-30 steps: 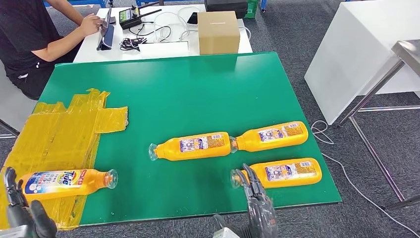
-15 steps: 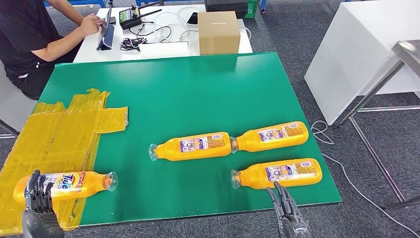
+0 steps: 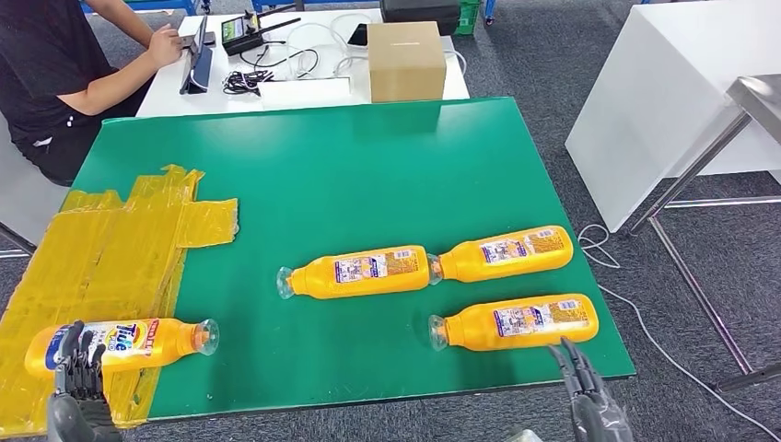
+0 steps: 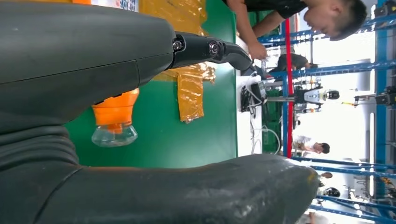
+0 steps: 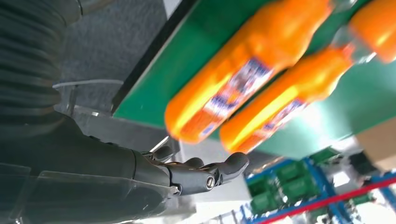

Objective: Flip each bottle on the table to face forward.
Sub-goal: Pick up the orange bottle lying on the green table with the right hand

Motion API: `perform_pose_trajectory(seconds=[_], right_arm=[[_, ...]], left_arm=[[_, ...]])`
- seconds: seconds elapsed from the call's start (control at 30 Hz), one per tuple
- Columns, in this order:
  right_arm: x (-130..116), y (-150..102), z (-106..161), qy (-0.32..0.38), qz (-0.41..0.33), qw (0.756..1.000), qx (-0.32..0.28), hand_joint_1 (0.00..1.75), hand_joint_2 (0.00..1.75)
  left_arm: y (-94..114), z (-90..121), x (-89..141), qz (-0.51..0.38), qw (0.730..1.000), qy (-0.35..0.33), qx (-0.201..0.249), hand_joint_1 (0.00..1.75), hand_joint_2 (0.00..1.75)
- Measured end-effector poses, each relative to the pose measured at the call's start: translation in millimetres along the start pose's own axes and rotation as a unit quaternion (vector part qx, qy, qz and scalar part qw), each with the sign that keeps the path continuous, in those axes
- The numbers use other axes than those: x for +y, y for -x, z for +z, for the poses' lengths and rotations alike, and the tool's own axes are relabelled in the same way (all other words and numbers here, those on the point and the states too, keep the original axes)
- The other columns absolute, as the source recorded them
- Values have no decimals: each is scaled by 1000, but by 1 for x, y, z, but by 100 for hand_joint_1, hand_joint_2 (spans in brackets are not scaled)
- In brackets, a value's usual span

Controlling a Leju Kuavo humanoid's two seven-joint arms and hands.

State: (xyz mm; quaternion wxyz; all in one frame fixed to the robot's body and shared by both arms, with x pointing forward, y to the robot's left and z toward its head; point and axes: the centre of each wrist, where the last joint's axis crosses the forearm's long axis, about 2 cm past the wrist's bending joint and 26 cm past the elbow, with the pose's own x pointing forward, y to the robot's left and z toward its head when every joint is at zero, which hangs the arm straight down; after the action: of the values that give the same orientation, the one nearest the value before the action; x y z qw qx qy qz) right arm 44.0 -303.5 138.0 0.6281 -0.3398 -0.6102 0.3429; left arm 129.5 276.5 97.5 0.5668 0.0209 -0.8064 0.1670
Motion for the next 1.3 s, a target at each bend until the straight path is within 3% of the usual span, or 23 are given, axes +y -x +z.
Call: perform_pose_trajectory(seconds=[0.13, 0.33, 0.53, 0.77, 1.3], right_arm=[[-11, 20, -5, -3, 12, 1000, 15, 0, 175], [-30, 48, -24, -20, 40, 999, -9, 0, 175], [-47, 68, -20, 26, 53, 997, 55, 0, 175], [-50, 75, -22, 12, 91, 994, 57, 0, 175], [-39, 73, -32, 27, 76, 994, 78, 0, 175]], left_arm=[[1, 2, 2, 5, 1000, 9, 8, 0, 0], [2, 4, 3, 9, 1000, 16, 12, 0, 0], [2, 5, 5, 10, 1000, 14, 14, 0, 0], [3, 4, 4, 16, 999, 22, 22, 0, 0], [4, 2, 3, 18, 999, 22, 23, 0, 0]])
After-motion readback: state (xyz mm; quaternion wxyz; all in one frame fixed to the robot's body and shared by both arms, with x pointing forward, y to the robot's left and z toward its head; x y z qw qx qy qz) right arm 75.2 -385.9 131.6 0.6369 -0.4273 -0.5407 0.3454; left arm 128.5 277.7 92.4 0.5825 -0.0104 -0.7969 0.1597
